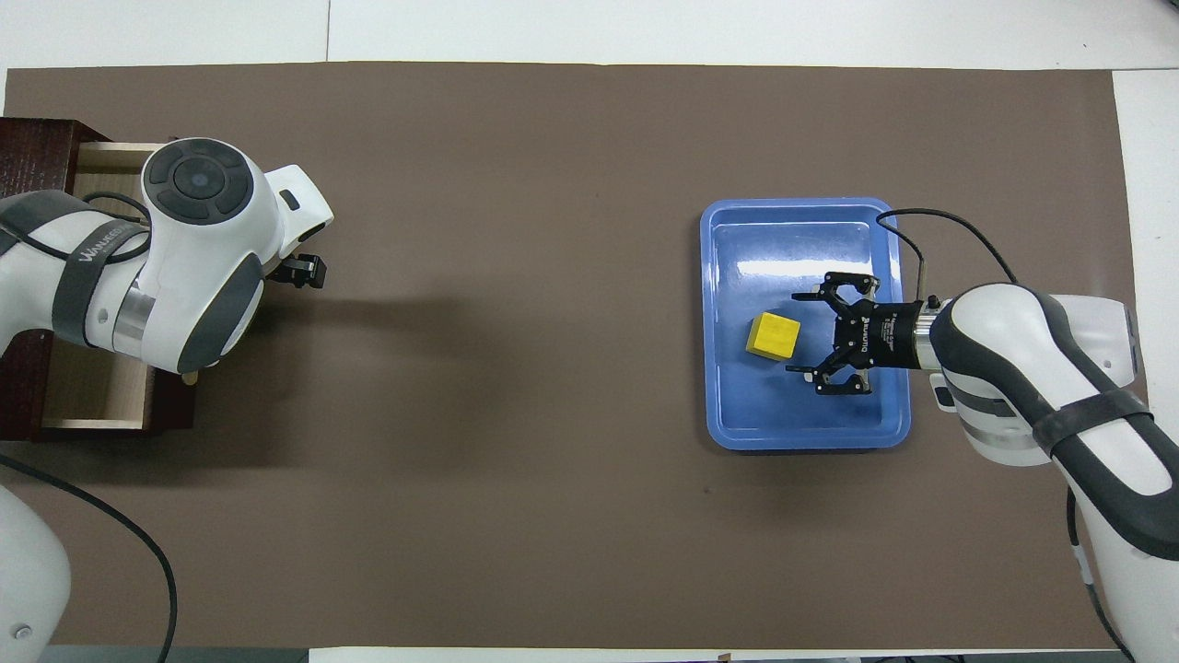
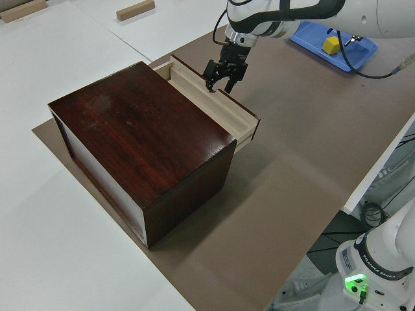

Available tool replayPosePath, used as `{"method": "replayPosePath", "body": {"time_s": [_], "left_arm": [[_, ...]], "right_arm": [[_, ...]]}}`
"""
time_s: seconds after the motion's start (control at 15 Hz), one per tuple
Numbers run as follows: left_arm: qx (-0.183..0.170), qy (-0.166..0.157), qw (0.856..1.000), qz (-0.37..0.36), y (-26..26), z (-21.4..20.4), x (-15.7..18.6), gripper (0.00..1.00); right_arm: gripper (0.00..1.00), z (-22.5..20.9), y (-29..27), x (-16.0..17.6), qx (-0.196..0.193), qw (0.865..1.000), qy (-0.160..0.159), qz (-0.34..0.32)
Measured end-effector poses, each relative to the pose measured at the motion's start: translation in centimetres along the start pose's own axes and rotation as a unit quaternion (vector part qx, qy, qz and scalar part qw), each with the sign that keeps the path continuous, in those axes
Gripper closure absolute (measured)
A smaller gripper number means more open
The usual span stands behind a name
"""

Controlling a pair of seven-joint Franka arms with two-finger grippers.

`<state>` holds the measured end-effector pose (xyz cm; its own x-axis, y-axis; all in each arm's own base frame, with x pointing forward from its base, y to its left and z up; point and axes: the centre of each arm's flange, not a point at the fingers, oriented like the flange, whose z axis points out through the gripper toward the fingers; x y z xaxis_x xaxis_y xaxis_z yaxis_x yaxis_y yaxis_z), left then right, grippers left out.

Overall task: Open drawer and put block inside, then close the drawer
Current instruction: 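Grasp the yellow cube with the right gripper while the left gripper rises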

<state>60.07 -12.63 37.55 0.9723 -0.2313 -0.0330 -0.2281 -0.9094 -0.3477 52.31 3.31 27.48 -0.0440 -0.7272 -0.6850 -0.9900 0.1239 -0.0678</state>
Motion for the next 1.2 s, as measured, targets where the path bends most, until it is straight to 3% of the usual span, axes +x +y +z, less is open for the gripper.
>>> {"method": "replayPosePath", "body": {"time_s": [0.33,1.2], "left_arm": [[-0.012,0.001,1.0,0.002,1.1,-0.4,0.0,0.0],[-0.03,-0.022,0.999,-0.006,1.7,-2.0,0.0,0.0]], "right_arm": [[0.0,1.6,0.3,-1.7,0.003,1.0,0.003,-0.012],[0.0,0.9,0.3,-0.6,0.009,1.0,0.005,-0.001]]}}
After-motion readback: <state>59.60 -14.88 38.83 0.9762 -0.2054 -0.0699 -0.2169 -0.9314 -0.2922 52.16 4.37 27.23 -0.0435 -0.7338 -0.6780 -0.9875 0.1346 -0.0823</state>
